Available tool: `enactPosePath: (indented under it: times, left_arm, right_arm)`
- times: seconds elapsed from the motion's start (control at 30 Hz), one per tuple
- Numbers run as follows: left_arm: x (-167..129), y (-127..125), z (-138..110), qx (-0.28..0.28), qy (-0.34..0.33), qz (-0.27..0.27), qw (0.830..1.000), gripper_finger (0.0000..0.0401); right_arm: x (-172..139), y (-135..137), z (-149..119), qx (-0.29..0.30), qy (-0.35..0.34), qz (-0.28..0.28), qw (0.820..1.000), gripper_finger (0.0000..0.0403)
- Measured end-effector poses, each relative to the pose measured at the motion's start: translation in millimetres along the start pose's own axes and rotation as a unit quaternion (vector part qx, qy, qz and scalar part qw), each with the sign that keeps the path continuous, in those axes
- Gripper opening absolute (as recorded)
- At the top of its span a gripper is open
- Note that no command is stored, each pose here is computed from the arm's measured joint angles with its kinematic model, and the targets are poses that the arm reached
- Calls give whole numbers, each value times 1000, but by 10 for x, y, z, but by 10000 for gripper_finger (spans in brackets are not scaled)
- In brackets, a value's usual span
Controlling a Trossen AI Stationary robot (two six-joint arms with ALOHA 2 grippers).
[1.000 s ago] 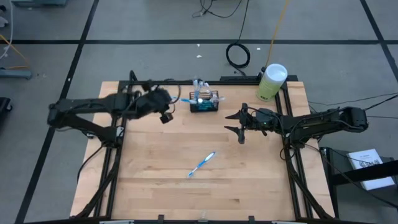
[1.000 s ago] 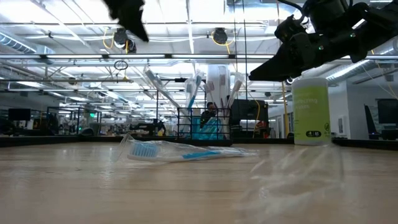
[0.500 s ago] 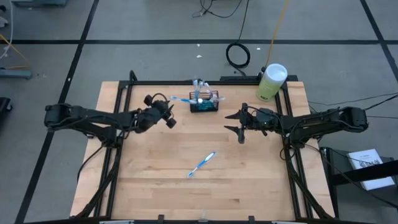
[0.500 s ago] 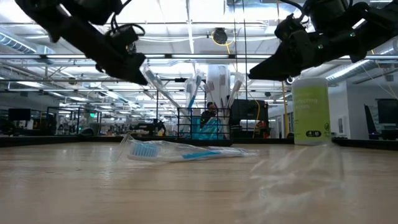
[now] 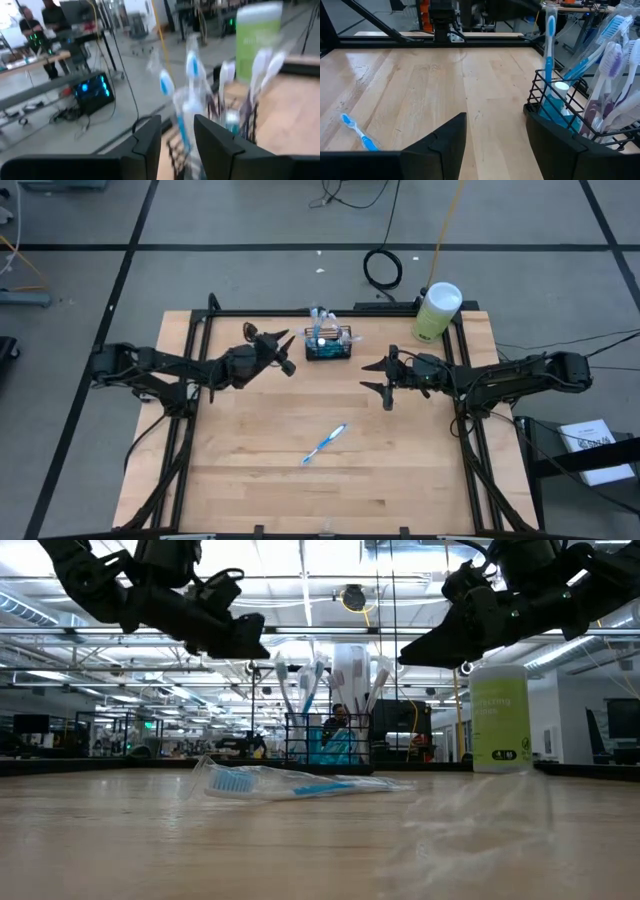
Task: Pick & Place toothbrushing station
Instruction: Put the blue toothbrush into the left compartment of the wire organizer
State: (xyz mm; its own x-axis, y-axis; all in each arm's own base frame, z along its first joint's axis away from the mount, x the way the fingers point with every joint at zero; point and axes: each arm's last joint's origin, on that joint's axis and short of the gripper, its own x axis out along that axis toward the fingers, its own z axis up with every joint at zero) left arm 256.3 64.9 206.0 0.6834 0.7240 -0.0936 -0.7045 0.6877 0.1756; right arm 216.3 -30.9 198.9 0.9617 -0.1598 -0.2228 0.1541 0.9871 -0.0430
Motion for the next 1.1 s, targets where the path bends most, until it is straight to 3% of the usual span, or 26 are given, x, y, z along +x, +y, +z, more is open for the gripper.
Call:
enactPosePath:
  times: [0.2, 0.33, 0.43, 0.57, 0.8, 0.97, 1.1]
  left_arm:
    - [-3, 12, 100, -23, -44, 2, 999, 122]
    - [-2, -3, 98, -24, -46, -25, 998, 122]
    - [-30, -64, 93, -7, -46, -76, 996, 122]
    - [-180, -263, 130, 41, -69, -178, 981, 122]
    - [-446, -560, 20, 57, -18, -259, 964, 122]
    - [-508, -614, -33, 45, 13, -273, 961, 122]
    - [-487, -592, -34, 39, 16, -254, 966, 122]
  right_arm:
    - [0, 0, -2, 0, 0, 0, 1000, 196]
    - [0, 0, -2, 0, 0, 0, 1000, 196]
    - [0, 1, -2, 0, 0, 0, 1000, 196]
    - [0, 0, -2, 6, 0, 0, 1000, 196]
    - [0, 3, -3, 24, 1, 4, 1000, 196]
    - [94, 158, -98, 65, 40, 118, 990, 196]
    - [294, 374, -174, 36, 79, 162, 983, 196]
